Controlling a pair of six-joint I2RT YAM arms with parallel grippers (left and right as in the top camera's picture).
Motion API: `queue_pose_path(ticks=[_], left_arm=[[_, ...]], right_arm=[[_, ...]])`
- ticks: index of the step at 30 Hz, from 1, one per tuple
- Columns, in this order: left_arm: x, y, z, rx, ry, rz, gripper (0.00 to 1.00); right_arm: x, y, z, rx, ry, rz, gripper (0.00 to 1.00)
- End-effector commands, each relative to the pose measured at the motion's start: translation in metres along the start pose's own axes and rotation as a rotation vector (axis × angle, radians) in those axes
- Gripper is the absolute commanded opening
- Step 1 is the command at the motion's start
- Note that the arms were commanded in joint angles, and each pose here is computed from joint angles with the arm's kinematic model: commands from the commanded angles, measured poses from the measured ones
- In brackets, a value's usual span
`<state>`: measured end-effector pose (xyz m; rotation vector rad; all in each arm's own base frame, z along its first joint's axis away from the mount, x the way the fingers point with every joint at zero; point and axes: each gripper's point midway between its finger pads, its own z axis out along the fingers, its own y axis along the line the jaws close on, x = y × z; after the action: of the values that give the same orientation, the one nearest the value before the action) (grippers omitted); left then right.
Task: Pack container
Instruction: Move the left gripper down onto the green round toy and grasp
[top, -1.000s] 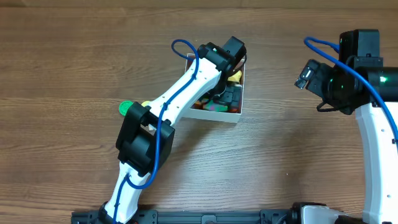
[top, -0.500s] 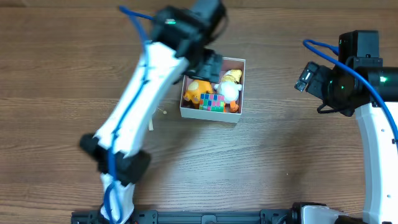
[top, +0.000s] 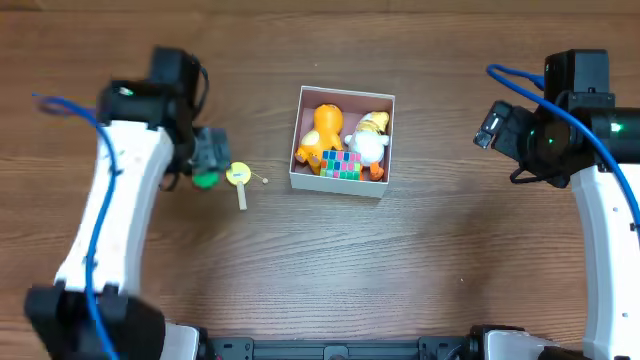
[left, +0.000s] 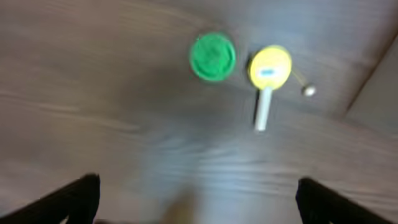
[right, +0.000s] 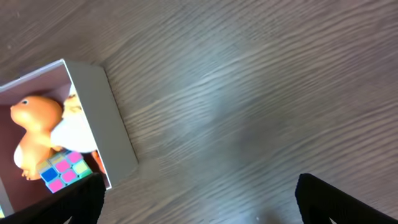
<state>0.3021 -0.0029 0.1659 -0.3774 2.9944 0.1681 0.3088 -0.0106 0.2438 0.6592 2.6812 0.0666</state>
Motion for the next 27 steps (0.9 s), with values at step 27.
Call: queue_pose_path(ticks=[27], left_arm=[[-0.021,0.005,0.171,-0.021,0.072,0.18,0.96]], right_arm=[[-0.005,0.0,0.001,0.0,-0.019,0.004,1.0]])
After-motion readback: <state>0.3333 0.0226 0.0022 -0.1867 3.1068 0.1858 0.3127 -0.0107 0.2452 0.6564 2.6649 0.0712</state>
